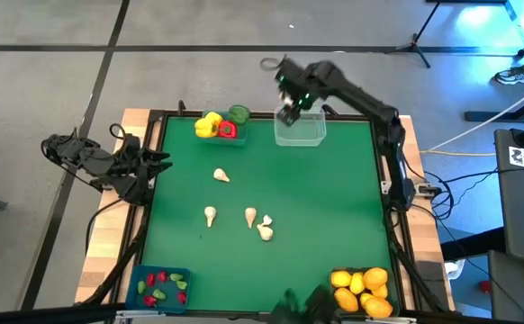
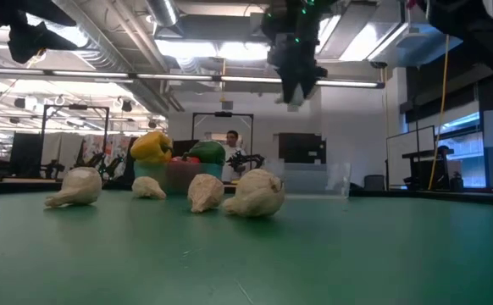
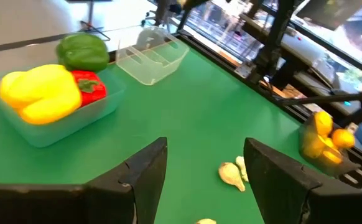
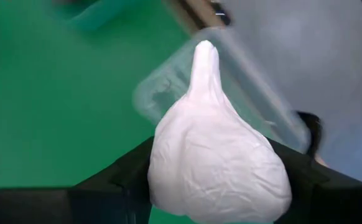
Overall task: Sort produce into baskets
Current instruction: Put the garlic into the transparent bin
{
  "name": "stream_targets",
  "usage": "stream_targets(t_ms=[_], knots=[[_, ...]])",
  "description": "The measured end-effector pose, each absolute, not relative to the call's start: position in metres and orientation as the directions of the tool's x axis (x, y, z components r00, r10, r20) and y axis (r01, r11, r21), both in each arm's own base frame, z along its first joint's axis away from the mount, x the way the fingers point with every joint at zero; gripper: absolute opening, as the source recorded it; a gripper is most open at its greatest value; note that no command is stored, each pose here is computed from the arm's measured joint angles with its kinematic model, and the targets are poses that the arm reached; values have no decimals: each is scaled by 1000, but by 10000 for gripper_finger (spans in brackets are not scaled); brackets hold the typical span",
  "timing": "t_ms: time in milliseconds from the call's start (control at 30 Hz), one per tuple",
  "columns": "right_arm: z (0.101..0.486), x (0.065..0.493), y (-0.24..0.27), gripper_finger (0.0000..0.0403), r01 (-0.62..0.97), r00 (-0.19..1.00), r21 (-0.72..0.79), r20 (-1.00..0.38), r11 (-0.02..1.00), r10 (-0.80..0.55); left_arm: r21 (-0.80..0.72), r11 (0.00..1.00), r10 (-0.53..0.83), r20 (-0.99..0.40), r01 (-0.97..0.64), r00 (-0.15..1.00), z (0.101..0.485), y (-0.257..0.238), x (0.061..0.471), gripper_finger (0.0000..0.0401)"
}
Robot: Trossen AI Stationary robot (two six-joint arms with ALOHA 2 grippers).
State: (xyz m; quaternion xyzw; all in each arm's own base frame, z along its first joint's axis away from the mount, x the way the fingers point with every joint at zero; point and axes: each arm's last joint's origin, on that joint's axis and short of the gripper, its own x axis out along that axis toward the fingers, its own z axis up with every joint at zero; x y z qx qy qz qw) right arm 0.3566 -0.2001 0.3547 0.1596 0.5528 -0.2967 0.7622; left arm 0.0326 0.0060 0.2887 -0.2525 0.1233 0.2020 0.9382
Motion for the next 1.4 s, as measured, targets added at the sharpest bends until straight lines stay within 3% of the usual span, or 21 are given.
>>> stream_targets(t_ms=[300,600,867,1200,1400], knots=[[353,320,-263,232,844,157,-64,-920,533,-359,-411,746,394,-363,-524,845,283,9,29,208],[276,328,-271,232,855,76,-66,-965,514,-251,-413,735,399,-376,-537,836,281,10,28,208],[219,306,-253,232,887,40,-63,-977,458,-211,-410,732,411,-371,-544,833,281,10,28,208],[210,292,-246,235,912,80,-24,-969,409,-235,-405,726,432,-361,-557,826,282,11,28,208],[210,293,-245,287,907,96,-4,-972,421,-216,-419,716,432,-362,-558,826,282,11,28,208]])
